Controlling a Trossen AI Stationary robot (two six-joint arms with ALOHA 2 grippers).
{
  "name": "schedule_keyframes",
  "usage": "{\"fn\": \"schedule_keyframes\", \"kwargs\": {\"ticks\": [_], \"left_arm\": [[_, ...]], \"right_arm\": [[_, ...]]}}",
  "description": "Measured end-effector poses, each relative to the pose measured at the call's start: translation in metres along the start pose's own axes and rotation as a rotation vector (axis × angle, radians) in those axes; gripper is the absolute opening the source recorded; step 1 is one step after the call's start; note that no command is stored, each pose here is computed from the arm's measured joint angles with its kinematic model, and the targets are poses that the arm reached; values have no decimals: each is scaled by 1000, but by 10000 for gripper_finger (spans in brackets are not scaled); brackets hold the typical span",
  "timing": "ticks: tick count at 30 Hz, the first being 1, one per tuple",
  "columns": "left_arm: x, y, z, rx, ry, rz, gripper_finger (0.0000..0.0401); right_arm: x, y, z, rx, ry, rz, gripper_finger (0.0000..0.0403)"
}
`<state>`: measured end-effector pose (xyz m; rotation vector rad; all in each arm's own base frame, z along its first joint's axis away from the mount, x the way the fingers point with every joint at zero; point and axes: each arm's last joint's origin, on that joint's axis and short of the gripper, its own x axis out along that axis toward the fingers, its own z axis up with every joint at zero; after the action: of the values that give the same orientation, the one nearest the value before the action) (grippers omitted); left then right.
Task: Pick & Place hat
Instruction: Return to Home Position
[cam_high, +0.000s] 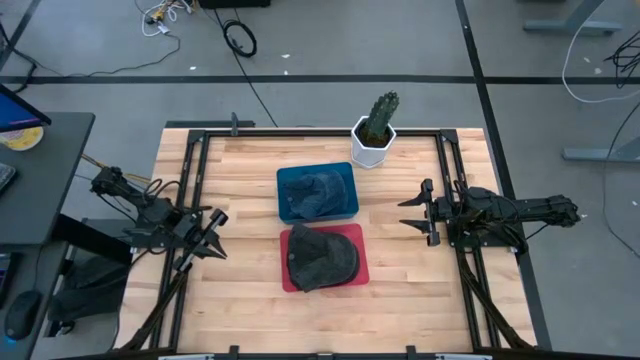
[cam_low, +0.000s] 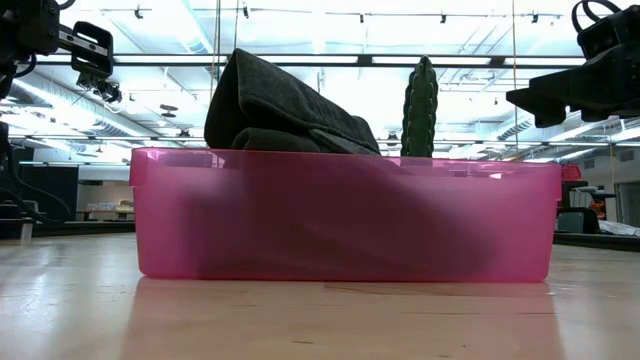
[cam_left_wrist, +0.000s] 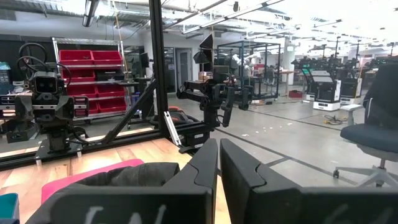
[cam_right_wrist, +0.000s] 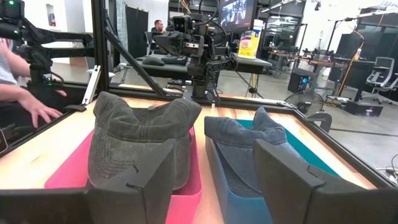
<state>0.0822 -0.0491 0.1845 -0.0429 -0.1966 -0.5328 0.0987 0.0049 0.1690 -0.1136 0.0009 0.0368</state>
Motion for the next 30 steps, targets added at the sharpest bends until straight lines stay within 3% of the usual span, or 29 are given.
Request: {"fn": "schedule_keyframes", "kwargs": {"ticks": [30], "left_arm": [[0, 0, 0, 0, 0, 0, 21]], "right_arm": [[0, 0, 0, 0, 0, 0, 217]]}}
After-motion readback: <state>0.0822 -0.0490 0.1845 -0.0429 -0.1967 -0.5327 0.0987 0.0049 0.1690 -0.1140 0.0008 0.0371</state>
